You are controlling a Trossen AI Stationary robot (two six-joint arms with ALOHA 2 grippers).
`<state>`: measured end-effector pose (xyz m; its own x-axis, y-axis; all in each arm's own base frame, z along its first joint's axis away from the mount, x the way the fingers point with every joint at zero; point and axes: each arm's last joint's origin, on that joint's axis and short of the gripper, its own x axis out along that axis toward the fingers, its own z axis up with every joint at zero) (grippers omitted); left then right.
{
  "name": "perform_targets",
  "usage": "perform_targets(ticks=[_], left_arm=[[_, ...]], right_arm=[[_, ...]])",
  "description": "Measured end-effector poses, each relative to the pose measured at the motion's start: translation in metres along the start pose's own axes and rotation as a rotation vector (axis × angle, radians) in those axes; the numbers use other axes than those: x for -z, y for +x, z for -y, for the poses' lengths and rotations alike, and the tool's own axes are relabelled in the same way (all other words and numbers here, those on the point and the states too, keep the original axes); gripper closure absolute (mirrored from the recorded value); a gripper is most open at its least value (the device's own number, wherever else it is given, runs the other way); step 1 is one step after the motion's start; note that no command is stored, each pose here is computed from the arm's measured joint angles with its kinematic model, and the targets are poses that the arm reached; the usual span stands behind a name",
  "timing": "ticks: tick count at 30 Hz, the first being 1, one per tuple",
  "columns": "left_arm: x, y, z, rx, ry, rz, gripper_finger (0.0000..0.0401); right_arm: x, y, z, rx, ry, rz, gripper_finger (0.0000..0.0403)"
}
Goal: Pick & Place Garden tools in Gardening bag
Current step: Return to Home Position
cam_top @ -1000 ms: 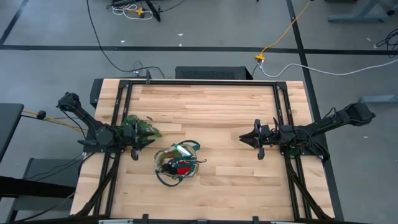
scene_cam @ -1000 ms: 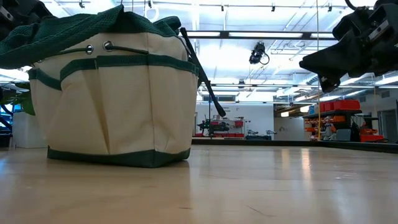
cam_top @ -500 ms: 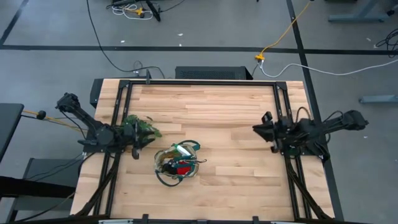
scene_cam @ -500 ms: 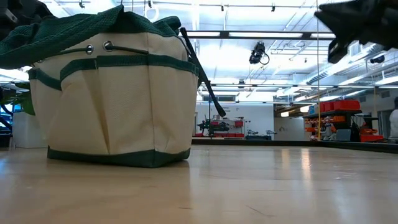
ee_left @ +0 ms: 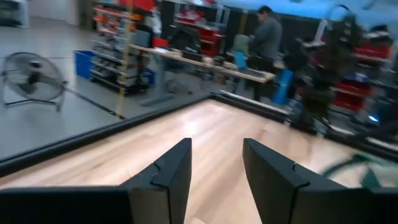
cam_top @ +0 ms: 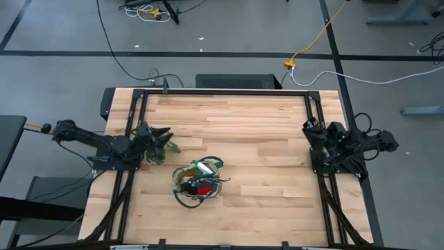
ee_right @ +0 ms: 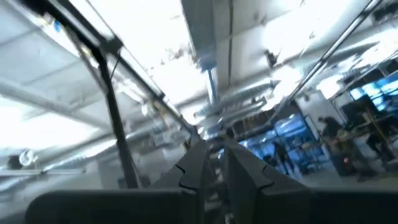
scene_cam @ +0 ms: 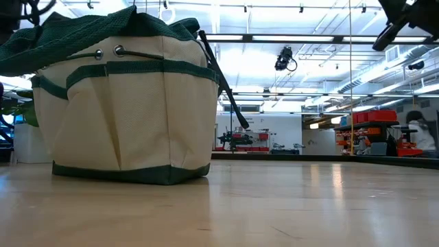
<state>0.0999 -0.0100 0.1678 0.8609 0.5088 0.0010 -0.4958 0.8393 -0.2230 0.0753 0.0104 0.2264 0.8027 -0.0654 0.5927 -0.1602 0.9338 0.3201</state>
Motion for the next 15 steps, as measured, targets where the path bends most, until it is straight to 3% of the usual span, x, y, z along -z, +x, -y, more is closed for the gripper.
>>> perform_targets(ticks=[4, 15], left_arm=[[-0.005, 0.002, -0.006, -0.053, -0.030, 0.041, 0.0250], [-0.008, 0.006, -0.015, -0.153, -0.038, 0.076, 0.0250]], right_arm=[[-0.006, 0.000, 0.000, 0.006, 0.001, 0.063, 0.0348], [-0.001, 0.000, 0.002, 0.020, -0.048, 0.016, 0.0348]])
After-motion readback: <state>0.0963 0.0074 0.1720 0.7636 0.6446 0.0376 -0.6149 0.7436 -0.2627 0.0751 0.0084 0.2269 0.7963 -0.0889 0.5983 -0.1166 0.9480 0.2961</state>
